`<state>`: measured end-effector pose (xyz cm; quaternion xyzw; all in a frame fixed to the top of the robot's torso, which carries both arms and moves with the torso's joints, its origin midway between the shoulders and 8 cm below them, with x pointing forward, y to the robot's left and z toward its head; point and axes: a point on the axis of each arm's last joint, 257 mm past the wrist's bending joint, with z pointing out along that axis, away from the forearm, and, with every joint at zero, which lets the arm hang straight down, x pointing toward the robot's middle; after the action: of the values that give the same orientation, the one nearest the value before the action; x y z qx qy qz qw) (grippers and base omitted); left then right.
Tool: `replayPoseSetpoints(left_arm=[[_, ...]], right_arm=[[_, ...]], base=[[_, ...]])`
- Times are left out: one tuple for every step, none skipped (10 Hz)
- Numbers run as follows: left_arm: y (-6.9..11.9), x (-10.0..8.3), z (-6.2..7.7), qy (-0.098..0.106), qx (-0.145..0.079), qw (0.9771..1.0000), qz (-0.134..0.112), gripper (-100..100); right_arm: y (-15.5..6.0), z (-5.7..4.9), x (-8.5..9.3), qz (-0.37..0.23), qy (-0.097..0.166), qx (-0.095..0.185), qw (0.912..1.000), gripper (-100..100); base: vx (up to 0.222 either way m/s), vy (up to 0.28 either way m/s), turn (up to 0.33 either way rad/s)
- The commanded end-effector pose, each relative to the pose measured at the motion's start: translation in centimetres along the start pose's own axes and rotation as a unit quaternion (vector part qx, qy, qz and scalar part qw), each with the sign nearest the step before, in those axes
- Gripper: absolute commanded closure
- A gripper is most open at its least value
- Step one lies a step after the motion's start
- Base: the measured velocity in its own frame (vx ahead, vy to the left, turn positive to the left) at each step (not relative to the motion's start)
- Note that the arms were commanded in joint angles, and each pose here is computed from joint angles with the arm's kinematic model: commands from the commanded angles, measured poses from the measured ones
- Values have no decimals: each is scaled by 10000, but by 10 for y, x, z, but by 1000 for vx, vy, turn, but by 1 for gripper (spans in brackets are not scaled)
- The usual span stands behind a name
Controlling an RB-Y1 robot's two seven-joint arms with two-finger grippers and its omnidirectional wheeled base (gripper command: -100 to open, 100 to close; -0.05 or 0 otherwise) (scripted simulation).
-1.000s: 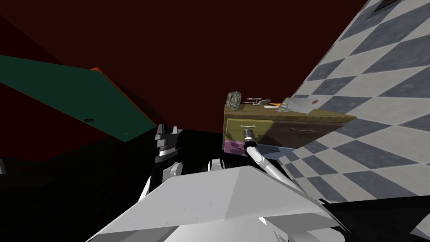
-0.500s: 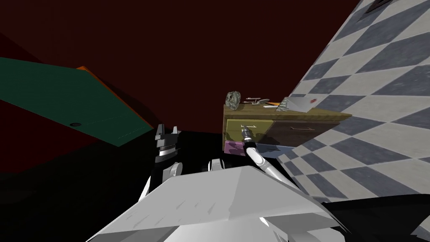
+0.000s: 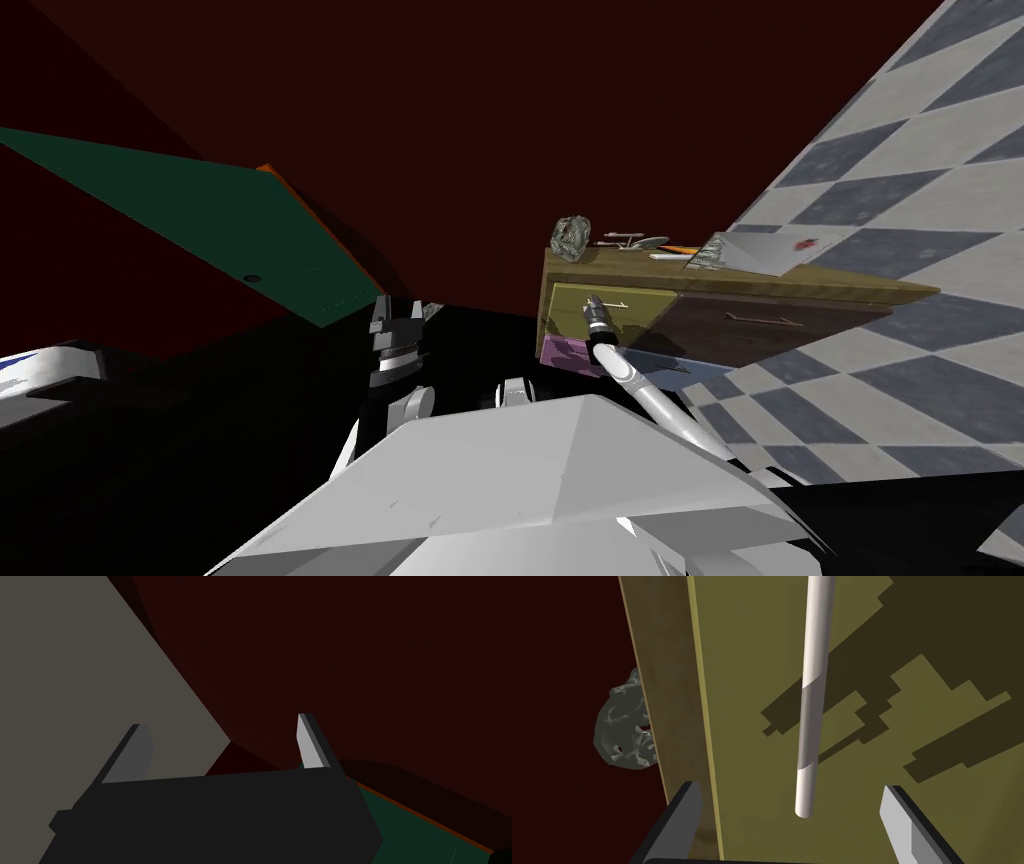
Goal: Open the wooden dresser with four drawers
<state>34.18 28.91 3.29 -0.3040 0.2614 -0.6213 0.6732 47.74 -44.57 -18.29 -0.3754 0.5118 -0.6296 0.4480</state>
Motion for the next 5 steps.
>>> replayPoseSetpoints(left_arm=[[0,0,0,0,-1,10000,1,0],[0,0,0,-1,-1,10000,2,0],[0,0,0,-1,-1,10000,2,0],[0,0,0,-1,-1,10000,2,0],[0,0,0,0,-1,10000,2,0]], right_arm=[[1,-7,-11,29,-88,-3,10000,100],[1,-14,-24,51,-192,-3,9998,100],[2,-21,-36,77,-293,0,9995,100],[2,-21,-36,77,-293,0,9995,100],[2,-28,-49,108,-392,4,9992,100]], base=[[23,-10,-235],[53,-12,-238],[69,-22,-231],[47,-17,-73],[36,-22,-125]])
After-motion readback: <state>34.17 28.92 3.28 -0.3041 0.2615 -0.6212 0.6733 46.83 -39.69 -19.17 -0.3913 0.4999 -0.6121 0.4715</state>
